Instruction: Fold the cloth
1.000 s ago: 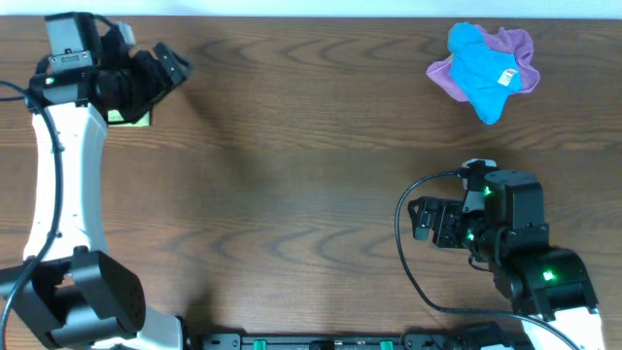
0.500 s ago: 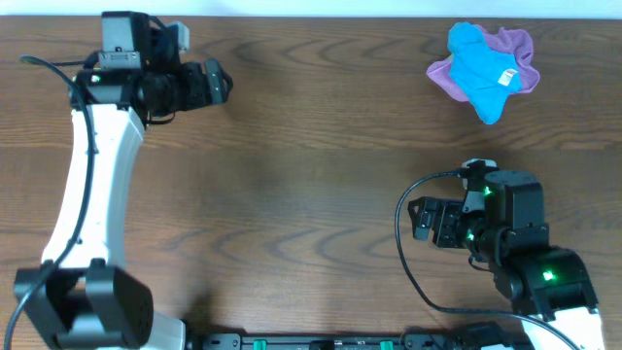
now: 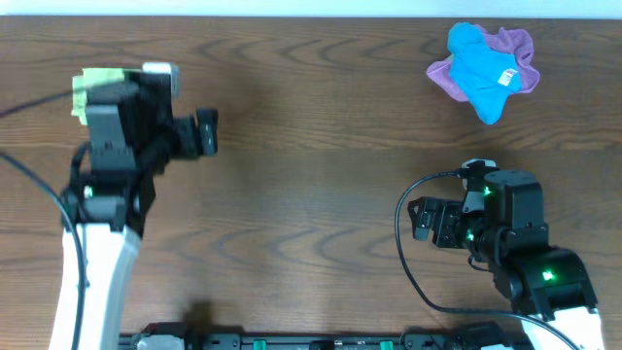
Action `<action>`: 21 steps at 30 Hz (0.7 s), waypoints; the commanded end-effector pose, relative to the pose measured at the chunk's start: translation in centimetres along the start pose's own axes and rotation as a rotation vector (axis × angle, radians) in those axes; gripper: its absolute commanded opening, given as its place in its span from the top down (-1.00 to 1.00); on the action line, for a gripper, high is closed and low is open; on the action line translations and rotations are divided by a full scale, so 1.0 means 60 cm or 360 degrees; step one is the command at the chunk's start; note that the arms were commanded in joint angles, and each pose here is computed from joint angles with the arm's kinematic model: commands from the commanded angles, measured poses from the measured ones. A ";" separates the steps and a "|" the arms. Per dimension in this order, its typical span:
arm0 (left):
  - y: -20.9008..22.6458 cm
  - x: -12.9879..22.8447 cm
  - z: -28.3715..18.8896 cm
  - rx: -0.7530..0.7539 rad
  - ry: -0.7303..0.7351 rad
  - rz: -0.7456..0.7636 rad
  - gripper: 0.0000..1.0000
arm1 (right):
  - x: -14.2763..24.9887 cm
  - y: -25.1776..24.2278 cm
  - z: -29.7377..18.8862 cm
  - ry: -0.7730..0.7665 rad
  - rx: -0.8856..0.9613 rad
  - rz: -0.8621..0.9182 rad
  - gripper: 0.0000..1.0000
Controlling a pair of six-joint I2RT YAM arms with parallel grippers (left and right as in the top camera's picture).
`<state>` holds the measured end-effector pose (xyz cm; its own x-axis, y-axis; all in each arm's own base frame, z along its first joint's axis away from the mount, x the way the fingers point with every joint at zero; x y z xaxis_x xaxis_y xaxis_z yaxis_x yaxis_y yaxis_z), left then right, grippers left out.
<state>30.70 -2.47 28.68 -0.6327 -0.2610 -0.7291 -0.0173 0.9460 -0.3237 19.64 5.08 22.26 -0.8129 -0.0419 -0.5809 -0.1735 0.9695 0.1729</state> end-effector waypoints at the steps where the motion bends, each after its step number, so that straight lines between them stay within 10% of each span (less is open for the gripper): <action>1: 0.016 0.038 -0.022 -0.0054 -0.0056 0.0057 -0.91 | 0.001 -0.003 0.000 -0.0002 0.0011 0.0037 -0.98; 21: 0.113 0.319 -0.042 -0.0166 -0.0287 0.0076 -0.91 | 0.001 -0.003 0.000 -0.0002 0.0011 0.0037 -0.99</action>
<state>16.89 -0.82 15.09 -0.4911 -0.2430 -0.8365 -0.0658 0.9679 -0.2425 19.59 5.07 22.10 -0.8158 -0.0417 -0.5768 -0.1720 0.9698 0.1732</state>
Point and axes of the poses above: each gripper's point midway between its finger pads, its own z axis out along the fingers, its own y axis along the line the jaws close on, x = y × z, the point moved 6 cm from there along -z, back along the fingers, and after that the axes turned 12 degrees about -z, right-handed, at the moved point
